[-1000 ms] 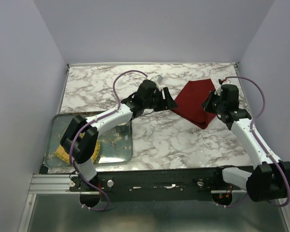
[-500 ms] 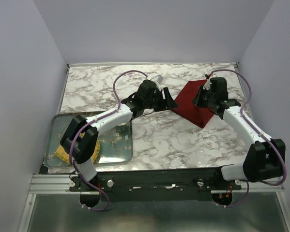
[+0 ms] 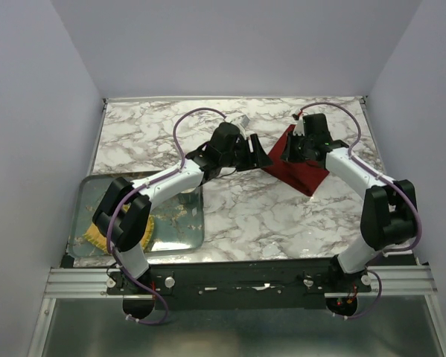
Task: Fold the napkin, place the utensils inside, and roll it up
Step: Fold the napkin
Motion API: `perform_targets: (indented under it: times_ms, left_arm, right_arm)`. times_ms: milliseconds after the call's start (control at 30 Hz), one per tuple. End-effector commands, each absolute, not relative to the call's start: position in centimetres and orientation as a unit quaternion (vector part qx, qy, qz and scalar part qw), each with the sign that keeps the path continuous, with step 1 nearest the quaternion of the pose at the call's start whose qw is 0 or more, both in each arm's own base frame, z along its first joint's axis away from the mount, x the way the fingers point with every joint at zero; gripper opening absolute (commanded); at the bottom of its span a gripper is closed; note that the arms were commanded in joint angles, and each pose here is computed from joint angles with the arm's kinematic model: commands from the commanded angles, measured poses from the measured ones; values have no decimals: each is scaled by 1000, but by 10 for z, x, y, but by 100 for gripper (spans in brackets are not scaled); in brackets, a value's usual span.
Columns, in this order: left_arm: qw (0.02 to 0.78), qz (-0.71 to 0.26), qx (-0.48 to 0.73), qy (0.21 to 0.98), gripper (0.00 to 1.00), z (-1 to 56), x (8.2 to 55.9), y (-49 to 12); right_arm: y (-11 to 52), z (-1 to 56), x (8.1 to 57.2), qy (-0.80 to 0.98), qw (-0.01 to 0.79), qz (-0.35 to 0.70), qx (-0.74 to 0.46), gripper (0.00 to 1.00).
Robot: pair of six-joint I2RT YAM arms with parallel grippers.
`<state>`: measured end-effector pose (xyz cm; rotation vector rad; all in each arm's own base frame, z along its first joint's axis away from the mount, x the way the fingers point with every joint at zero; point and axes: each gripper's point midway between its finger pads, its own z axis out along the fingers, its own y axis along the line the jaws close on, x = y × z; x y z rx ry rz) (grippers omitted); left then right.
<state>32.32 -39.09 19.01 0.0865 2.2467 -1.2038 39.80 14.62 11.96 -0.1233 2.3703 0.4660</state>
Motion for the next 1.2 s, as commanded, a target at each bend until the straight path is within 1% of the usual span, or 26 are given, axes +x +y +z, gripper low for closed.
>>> perform_targets:
  times_ms: [0,200,333,733,833,933,1000,1033,1067,1100,1133,1167]
  left_arm:
    - [309,-443,27,842,69,196,327,-381]
    - [305,-442,24,843,69,192,326,-380]
    - [308,-441,21,843,68,193,327,-377]
    - [307,-439,15,844,68,189,327,-374]
    - [307,-437,11,846,68,187,328,-373]
    - [308,-428,6,850,69,183,331,-370]
    - [310,-422,6,852,71,184,335,-371]
    - [301,-410,10,861,75,174,337,-371]
    - [299,-404,13,865,76,171,339,-372]
    - [303,-406,17,862,77,178,344,-376]
    - [293,-396,21,870,78,164,347,-379]
    - [290,-395,29,871,78,161,349,-382]
  right_arm:
    - [155,118,403,917,346,185,-75,18]
    - [160,107,406,922,336,176,-75,17]
    - [151,104,413,927,342,145,-54,16]
    - [145,92,419,935,339,100,-31,17]
    - [150,88,420,936,332,108,-34,17]
    - [164,84,419,937,318,133,-48,21]
    - [166,83,413,944,296,138,-45,35]
    - [165,87,411,945,292,138,-39,41]
    - [163,92,409,946,293,135,-35,50]
    - [158,91,402,949,287,127,-29,55]
    - [154,107,401,943,307,124,-24,60]
    - [150,109,398,943,309,124,-22,64]
